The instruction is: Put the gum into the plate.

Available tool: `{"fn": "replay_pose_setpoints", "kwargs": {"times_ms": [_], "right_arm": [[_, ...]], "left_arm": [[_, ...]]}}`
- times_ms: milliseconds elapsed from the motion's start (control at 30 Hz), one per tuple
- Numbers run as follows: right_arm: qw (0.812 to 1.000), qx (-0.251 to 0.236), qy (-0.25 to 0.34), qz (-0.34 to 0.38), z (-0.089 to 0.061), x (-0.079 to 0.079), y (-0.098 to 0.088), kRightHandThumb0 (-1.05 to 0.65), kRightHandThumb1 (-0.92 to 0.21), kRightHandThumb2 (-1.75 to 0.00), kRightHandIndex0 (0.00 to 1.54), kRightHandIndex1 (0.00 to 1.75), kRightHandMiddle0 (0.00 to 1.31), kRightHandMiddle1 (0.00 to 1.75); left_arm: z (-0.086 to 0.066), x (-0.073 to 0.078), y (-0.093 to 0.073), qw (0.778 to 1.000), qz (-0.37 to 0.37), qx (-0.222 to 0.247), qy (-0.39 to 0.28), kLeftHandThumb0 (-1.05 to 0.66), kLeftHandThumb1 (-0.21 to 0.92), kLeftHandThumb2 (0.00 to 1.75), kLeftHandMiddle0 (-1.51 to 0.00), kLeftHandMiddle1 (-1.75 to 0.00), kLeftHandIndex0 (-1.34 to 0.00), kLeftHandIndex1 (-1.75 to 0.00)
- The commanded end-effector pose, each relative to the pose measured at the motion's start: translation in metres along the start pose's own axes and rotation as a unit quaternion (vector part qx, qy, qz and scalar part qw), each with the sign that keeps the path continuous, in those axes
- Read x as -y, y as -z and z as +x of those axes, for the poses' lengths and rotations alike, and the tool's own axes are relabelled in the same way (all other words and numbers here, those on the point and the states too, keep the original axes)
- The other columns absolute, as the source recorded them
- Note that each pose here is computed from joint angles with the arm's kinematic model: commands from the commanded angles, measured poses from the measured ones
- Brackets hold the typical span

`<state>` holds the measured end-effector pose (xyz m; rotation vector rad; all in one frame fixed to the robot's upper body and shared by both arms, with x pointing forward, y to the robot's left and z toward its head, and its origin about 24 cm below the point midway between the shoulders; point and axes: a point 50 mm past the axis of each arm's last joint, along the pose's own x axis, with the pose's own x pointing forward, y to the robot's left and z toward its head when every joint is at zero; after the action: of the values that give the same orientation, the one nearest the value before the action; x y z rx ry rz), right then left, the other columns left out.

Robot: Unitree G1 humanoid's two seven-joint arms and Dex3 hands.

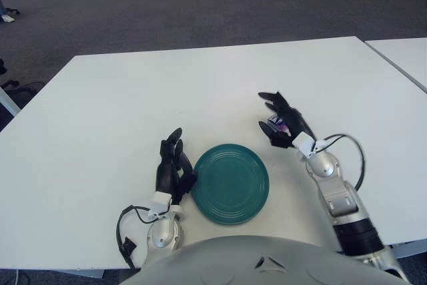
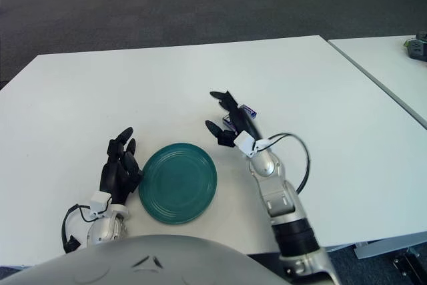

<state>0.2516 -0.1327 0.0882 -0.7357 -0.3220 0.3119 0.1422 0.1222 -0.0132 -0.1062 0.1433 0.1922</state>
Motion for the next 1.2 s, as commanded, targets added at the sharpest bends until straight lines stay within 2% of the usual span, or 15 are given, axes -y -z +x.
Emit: {"fn": "replay_pose_setpoints", "kwargs": {"times_ms": [0,233,567,700,867,1167], "right_arm": [[0.996,0.054,-0.037,-0.064,0.008,0.000,-0.010,-0.73,-0.92,-0.64,0.49,0.08,0.05,0.91],[0.977,0.120,-0.078,-0.159,0.015,0.007,-0.012,-0.71,-0.92,-0.62,0.50,0.08,0.09,0.94],[0.955,0.155,-0.115,-0.224,0.025,0.012,-0.005,-0.69,-0.92,-0.56,0.52,0.08,0.12,0.97],[0.948,0.157,-0.128,-0.245,0.030,0.016,0.001,-0.69,-0.92,-0.55,0.51,0.08,0.10,0.97],[0.935,0.141,-0.157,-0.286,0.040,0.022,0.019,-0.69,-0.92,-0.56,0.49,0.06,0.07,0.96],[0.917,0.116,-0.213,-0.316,0.047,0.023,0.036,-0.72,-0.92,-0.58,0.42,0.02,0.01,0.93]], "left_arm": [[-0.001,0.001,0.013,0.999,-0.005,-0.038,-0.003,-0.90,0.92,1.01,-0.33,-0.01,0.00,-0.81],[0.001,0.002,0.012,0.999,-0.015,-0.028,-0.001,-0.90,0.92,1.00,-0.35,-0.02,0.00,-0.83],[0.004,0.003,0.012,1.000,-0.022,-0.019,0.000,-0.91,0.92,1.00,-0.37,-0.02,0.00,-0.83],[0.004,0.003,0.012,1.000,-0.020,-0.017,0.002,-0.92,0.92,1.00,-0.36,-0.02,0.00,-0.83],[0.005,0.003,0.011,1.000,-0.018,-0.013,0.001,-0.91,0.92,1.00,-0.36,-0.01,0.00,-0.82],[0.007,0.004,0.010,1.000,-0.015,-0.011,0.001,-0.90,0.92,0.99,-0.35,0.00,0.00,-0.83]]}}
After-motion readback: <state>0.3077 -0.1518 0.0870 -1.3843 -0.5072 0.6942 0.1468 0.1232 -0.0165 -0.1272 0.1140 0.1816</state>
